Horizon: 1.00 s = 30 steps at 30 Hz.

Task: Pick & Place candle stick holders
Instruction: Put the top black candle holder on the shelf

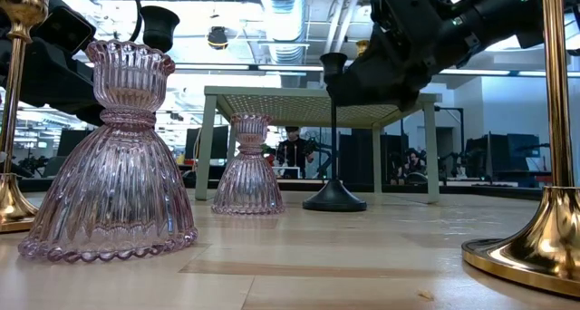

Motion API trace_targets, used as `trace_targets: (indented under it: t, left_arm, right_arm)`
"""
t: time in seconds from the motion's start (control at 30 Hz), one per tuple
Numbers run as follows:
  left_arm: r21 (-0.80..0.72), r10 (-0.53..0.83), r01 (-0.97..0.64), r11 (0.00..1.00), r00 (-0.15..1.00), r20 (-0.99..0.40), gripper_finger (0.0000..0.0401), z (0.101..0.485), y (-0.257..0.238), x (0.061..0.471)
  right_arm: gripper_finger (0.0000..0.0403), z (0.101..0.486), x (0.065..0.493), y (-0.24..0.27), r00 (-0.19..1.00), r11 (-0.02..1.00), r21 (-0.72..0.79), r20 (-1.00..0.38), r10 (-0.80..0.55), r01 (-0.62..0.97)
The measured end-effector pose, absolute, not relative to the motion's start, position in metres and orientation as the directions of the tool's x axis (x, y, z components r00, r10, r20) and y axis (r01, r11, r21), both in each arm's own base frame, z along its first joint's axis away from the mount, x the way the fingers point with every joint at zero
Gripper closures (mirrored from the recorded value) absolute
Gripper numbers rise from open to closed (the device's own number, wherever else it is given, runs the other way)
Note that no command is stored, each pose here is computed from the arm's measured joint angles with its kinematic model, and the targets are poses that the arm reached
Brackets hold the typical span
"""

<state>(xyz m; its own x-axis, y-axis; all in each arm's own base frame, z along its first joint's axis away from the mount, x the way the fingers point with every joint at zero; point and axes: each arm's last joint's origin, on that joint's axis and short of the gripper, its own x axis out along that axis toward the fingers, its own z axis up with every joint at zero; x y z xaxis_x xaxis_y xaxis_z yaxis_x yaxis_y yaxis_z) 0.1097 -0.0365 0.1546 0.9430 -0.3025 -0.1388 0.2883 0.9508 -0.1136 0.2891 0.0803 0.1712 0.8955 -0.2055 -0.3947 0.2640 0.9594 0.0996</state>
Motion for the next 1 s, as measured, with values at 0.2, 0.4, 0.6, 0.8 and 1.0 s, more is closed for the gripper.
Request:
trace_targets:
  t: [0.2, 0.4, 0.6, 0.8, 1.0]
  left_arm:
    - [-0.114, -0.302, 0.288, 0.951, 0.943, -0.139, 0.0393, 0.155, -0.037, 0.110]
    - [-0.113, -0.302, 0.288, 0.951, 0.942, -0.143, 0.0393, 0.154, -0.037, 0.110]
    - [-0.113, -0.301, 0.285, 0.952, 0.938, -0.172, 0.0393, 0.151, -0.037, 0.111]
    - [-0.111, -0.299, 0.281, 0.953, 0.932, -0.205, 0.0393, 0.148, -0.038, 0.113]
    - [-0.107, -0.280, 0.262, 0.959, 0.935, -0.216, 0.0393, 0.147, -0.037, 0.113]
  right_arm:
    - [0.0271, 0.159, 0.296, 0.083, 0.902, 0.958, 0.114, -0.381, -0.203, 0.263]
    - [0.0284, 0.136, 0.315, 0.089, 0.880, 0.966, 0.057, -0.429, -0.206, 0.253]
    - [0.0320, 0.142, 0.327, 0.093, 0.885, 0.971, 0.027, -0.419, -0.203, 0.236]
    - [0.0390, 0.151, 0.323, 0.094, 0.875, 0.972, 0.011, -0.440, -0.204, 0.233]
    - [0.0396, 0.171, 0.313, 0.095, 0.876, 0.972, 0.032, -0.442, -0.195, 0.233]
